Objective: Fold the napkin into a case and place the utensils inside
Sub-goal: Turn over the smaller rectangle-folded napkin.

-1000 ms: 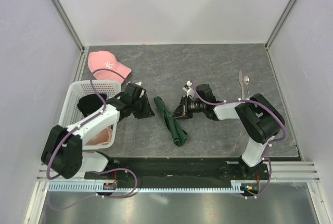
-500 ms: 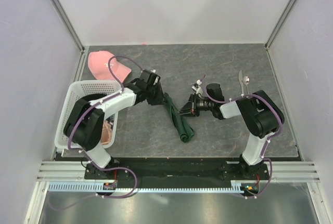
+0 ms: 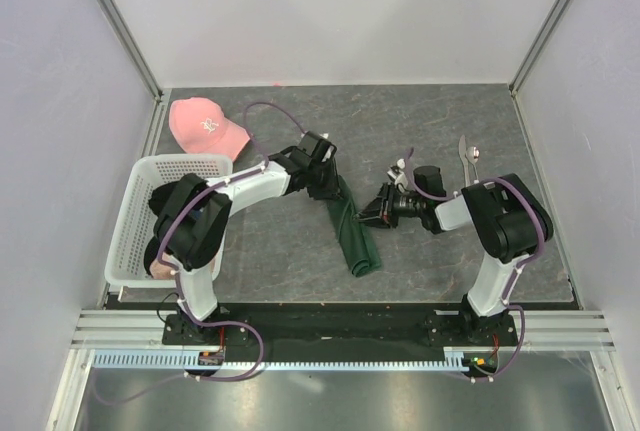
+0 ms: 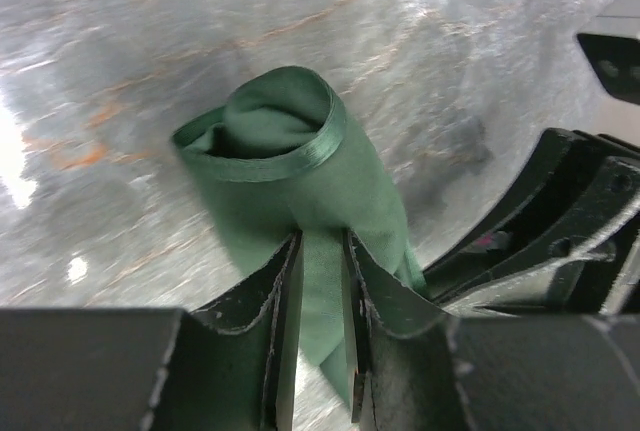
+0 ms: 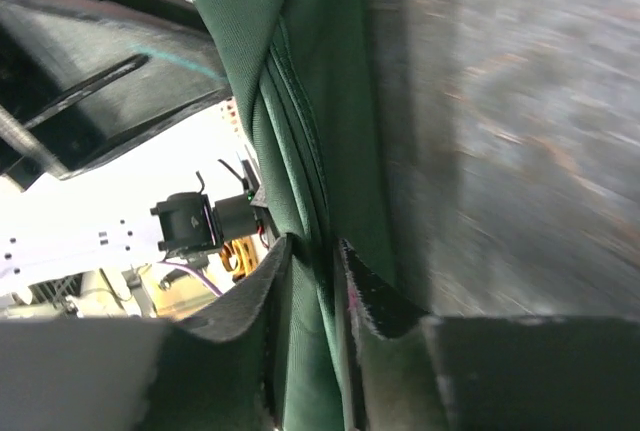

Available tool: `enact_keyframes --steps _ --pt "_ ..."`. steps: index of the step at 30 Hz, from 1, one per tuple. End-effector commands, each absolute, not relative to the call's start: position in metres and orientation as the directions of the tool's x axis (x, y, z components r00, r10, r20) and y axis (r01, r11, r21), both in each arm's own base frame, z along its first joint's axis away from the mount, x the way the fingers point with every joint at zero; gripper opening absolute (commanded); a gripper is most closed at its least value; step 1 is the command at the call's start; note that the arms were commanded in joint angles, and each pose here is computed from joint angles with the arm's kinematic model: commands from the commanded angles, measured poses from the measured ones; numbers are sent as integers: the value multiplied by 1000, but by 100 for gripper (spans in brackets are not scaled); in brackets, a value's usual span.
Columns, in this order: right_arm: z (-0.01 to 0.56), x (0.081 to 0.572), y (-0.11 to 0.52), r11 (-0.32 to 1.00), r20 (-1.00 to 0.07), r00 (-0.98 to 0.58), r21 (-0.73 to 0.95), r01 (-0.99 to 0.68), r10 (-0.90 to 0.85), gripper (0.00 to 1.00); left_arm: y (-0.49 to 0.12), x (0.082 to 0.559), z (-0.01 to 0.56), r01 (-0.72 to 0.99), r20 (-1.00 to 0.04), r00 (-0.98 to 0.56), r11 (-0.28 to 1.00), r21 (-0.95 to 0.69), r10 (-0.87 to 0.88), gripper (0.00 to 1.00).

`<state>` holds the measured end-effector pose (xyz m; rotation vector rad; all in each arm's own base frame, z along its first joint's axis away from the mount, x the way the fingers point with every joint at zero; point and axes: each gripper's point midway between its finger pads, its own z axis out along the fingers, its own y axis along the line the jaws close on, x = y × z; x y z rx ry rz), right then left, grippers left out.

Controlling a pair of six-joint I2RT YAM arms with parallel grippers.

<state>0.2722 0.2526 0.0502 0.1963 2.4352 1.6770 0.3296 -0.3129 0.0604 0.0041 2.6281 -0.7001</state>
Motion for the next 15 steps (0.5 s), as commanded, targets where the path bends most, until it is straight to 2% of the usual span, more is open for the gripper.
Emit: enact_keyframes --steps 1,4,5,6,7,8,9,11,15 --pt "57 273 238 345 -122 -966 938 -37 228 37 -350 338 73 165 -422 -902 837 -522 -86 28" --pt "57 281 222 391 -152 -952 920 -39 264 45 -364 340 73 179 -417 -906 826 -534 -74 28" --pt "51 275 211 440 -102 -956 897 30 274 47 -369 342 68 179 -409 -910 825 -536 -68 28" --pt "56 286 205 500 -162 -950 866 -8 266 48 -373 342 66 182 -404 -913 821 -540 -63 28" --pt "40 298 184 656 -284 -925 753 -52 252 54 -375 342 65 184 -399 -915 821 -541 -58 28" --pt "42 281 171 733 -249 -941 680 -3 228 57 -379 345 67 189 -404 -913 819 -542 -57 28" --pt "53 292 162 777 -303 -926 629 -18 224 60 -379 347 69 195 -413 -909 819 -539 -55 28" --pt "67 284 155 821 -329 -926 570 -38 186 65 -374 347 81 208 -440 -897 825 -526 -54 28" --pt "81 254 182 809 -314 -942 581 -94 116 64 -367 342 92 221 -460 -886 824 -522 -54 29"
